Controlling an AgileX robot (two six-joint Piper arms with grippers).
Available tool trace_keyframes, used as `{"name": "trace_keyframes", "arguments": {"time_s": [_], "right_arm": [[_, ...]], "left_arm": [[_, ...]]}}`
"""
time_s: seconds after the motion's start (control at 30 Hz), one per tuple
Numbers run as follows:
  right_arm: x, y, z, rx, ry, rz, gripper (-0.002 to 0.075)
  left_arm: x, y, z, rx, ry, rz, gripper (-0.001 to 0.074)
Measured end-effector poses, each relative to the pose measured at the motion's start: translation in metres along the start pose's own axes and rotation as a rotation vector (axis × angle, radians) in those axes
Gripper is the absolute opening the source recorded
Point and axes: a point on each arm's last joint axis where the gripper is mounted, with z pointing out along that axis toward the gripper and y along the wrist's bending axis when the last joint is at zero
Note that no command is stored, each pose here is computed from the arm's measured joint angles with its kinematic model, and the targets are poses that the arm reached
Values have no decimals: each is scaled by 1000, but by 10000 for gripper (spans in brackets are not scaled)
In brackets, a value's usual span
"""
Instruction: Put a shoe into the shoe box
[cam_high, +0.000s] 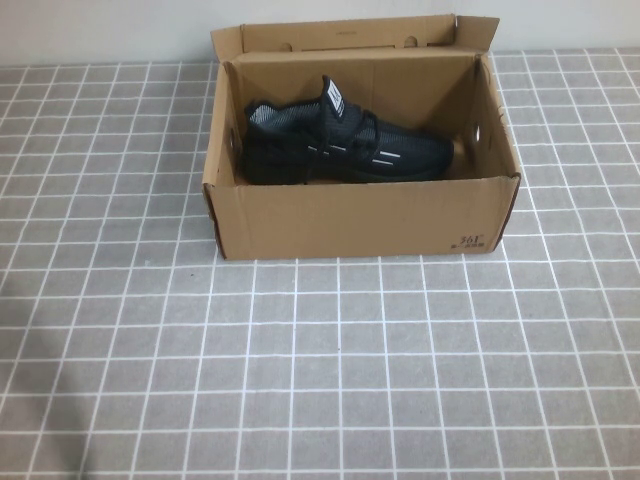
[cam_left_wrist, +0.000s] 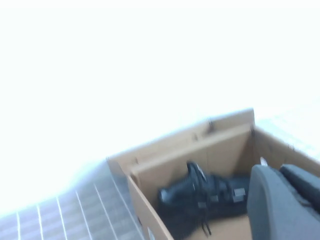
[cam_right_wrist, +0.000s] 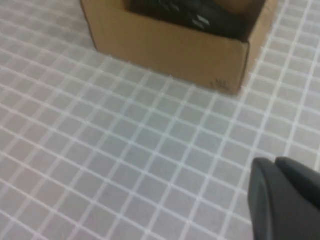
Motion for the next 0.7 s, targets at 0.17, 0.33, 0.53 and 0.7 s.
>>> {"name": "trace_keyframes", "arguments": {"time_s": [0.17, 0.33, 0.53, 0.7], "right_arm": [[24, -2, -7, -73, -225, 14, -16], [38, -1, 5, -132, -385, 32, -17], [51, 0, 43, -161, -451, 49, -16], [67, -2, 74, -171, -519, 53, -16]], "left_arm": [[55, -14, -47, -69, -190, -45, -1], [106, -24, -56, -97, -238, -65, -1], [164, -35, -39, -83, -118, -76, -1], [212, -43, -27, -76, -15, -79, -1]]}}
